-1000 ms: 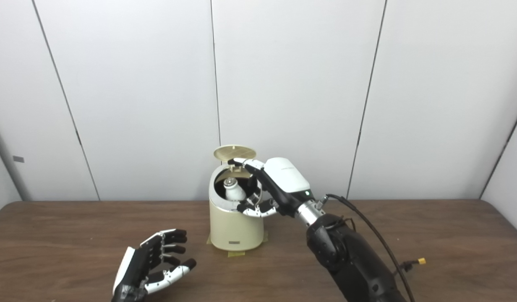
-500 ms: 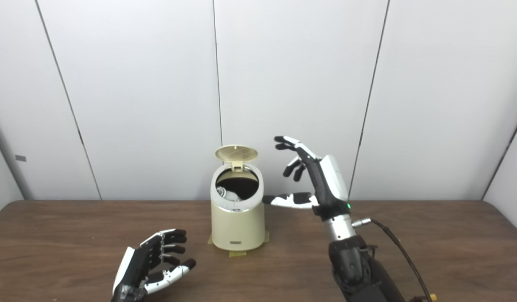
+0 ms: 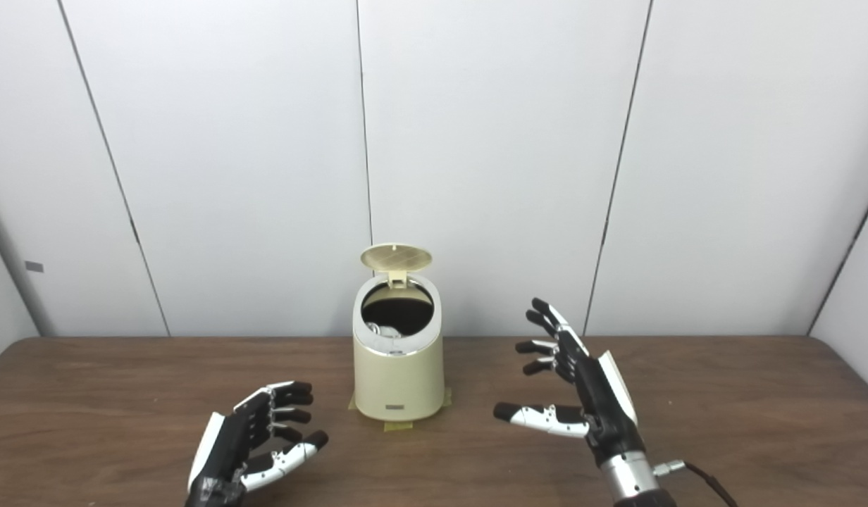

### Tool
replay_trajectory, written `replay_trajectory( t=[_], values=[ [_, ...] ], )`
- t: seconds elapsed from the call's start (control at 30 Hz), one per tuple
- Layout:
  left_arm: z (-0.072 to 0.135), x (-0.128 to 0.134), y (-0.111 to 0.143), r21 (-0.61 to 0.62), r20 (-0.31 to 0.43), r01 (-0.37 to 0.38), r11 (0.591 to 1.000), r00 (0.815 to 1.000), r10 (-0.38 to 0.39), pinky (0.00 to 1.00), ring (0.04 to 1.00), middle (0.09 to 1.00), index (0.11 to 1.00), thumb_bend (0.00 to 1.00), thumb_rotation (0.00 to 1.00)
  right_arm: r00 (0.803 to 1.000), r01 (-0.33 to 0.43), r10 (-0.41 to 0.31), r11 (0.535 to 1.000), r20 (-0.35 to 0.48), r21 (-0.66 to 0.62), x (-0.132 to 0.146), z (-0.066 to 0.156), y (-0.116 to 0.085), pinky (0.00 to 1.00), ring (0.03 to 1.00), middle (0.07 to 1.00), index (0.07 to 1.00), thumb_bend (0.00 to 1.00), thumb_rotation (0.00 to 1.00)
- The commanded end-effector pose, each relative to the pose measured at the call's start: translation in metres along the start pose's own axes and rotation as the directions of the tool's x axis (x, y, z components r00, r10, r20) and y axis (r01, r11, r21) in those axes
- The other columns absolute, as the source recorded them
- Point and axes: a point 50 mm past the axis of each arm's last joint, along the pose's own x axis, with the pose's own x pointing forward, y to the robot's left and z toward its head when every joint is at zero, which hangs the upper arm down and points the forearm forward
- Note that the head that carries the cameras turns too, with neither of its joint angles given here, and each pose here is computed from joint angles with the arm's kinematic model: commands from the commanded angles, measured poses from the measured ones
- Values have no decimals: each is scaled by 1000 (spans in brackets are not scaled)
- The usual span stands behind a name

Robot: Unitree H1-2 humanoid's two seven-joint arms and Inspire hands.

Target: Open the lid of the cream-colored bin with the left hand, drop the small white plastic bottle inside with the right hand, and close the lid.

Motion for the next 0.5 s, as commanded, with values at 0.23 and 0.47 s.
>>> replay_trajectory(
  t=[0.23, 0.47],
  values=[
    [16, 14, 3, -4, 107, 1, 1000, 994, -1, 536, 644, 710, 729, 668, 77, 997, 69, -73, 993, 40, 94, 5, -3, -4, 590, 757, 895, 912, 872, 290],
    [25, 18, 8, 2, 144, 10, 1000, 989, -11, 612, 704, 758, 781, 676, 165, 996, 86, -90, 988, 27, 129, 4, -10, -4, 568, 754, 890, 886, 861, 254]
  ],
)
